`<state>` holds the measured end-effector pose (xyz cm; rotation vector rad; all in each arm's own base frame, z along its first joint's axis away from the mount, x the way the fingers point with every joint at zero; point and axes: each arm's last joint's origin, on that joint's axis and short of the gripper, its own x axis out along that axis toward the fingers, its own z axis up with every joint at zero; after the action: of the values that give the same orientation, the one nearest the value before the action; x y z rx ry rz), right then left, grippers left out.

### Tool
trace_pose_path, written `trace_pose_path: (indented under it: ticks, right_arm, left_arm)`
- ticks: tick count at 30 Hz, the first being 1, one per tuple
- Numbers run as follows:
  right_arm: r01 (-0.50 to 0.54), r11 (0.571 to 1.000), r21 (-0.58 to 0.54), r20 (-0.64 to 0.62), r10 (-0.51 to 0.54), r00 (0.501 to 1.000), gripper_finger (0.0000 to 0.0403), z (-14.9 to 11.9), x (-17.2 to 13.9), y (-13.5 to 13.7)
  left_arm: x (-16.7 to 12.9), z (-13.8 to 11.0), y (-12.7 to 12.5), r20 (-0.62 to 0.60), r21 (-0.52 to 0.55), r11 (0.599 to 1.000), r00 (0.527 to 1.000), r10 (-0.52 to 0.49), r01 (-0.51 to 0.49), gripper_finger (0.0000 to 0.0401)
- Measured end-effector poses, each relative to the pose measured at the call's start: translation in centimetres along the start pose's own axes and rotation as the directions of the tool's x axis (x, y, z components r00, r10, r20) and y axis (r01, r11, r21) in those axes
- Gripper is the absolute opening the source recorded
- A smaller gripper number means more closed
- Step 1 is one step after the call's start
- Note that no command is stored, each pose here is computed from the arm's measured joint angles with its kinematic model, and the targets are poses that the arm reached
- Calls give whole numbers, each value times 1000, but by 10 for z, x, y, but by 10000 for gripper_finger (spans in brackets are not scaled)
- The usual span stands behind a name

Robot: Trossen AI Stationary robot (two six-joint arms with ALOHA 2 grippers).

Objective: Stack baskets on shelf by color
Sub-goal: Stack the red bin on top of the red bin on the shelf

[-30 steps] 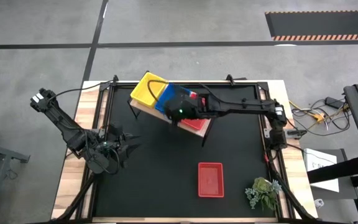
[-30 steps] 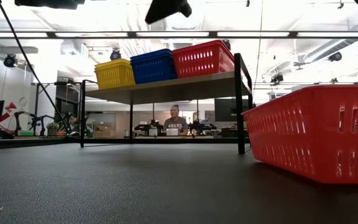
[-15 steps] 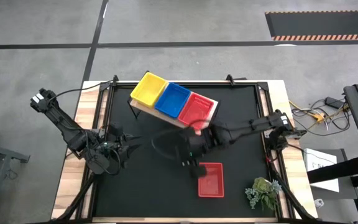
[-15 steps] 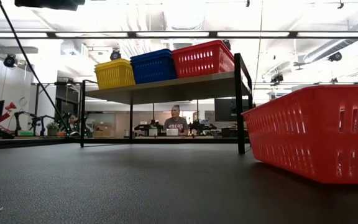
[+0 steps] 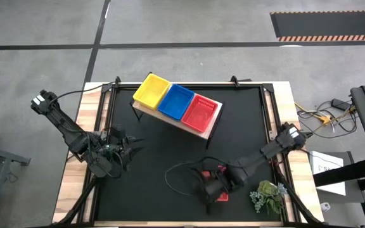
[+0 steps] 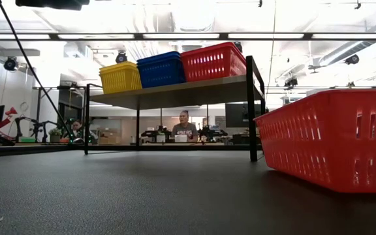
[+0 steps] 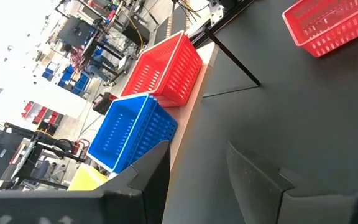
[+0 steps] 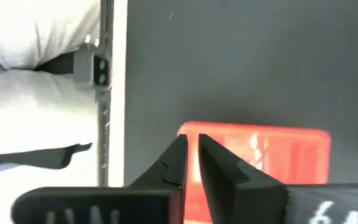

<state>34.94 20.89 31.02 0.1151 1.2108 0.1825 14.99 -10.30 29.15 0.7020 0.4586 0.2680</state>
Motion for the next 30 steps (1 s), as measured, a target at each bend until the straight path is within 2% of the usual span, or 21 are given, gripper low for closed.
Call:
trace_pose_path:
  ticks: [4,10,14,22,30]
  right_arm:
    - [7,998,62,-54,-3,999,69,-18,12,17]
    - [83,996,24,-109,-80,991,139,-44,36,28]
    - [111,994,11,-157,-108,982,163,-59,52,28]
    - [88,995,44,-121,-82,989,163,-70,82,23]
    - [90,994,65,-116,-82,990,125,-83,104,15]
  left_arm:
    - [0,1,0,5,-10,1000,1000,1,0,143]
    - [0,5,0,34,-61,998,999,0,2,143]
    - [0,7,0,47,-83,997,999,2,2,143]
    - [0,6,0,47,-79,997,999,2,2,143]
    - [0,6,0,47,-72,997,999,2,1,143]
